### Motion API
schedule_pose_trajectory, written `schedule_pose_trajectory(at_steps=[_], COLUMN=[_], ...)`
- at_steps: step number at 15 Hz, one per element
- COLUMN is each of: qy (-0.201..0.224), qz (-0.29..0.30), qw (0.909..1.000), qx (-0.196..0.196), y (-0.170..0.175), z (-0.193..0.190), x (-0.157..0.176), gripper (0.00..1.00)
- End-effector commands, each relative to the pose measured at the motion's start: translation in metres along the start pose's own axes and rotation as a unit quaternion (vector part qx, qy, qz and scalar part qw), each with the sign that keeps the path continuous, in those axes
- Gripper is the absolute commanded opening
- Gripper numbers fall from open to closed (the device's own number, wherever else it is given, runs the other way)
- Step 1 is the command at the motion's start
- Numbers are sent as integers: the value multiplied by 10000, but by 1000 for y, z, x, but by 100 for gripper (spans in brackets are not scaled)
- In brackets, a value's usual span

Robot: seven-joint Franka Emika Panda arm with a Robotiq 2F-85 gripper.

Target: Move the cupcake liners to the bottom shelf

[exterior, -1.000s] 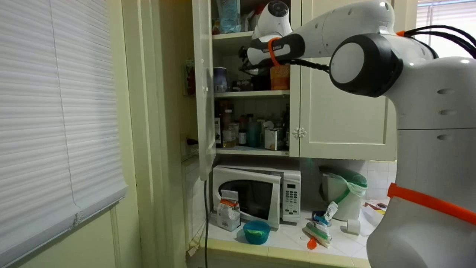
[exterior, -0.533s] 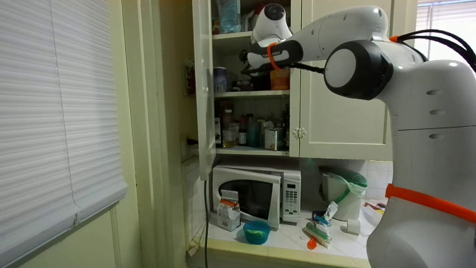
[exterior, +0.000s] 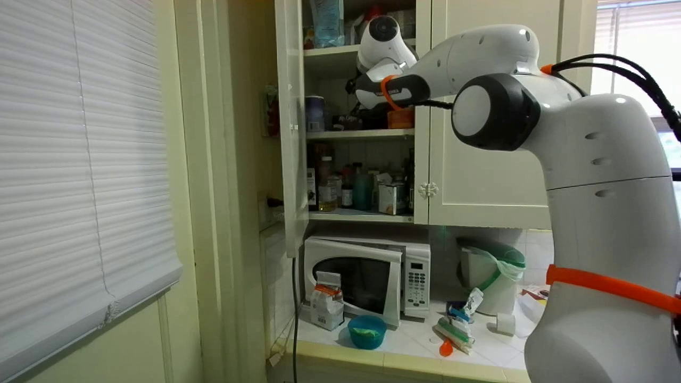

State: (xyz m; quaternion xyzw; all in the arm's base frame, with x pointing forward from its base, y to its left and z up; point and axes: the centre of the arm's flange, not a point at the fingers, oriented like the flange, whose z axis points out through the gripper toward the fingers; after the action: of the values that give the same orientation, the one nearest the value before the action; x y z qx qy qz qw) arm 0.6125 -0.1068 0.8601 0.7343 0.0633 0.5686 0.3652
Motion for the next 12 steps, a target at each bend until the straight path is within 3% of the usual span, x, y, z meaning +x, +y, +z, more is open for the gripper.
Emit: schedule_pose_trajectory(at_steps=[1,2,4,12], qy=[53,63,41,59], qz=[-434,-506,-646,-910], qw=[9989,9984,9975,9932], qx=[-195,-229,-296,-726], y=[-4,-5,-8,-11], z=[16,17,20,25], x=[11,12,13,15], gripper=[100,100,73,11])
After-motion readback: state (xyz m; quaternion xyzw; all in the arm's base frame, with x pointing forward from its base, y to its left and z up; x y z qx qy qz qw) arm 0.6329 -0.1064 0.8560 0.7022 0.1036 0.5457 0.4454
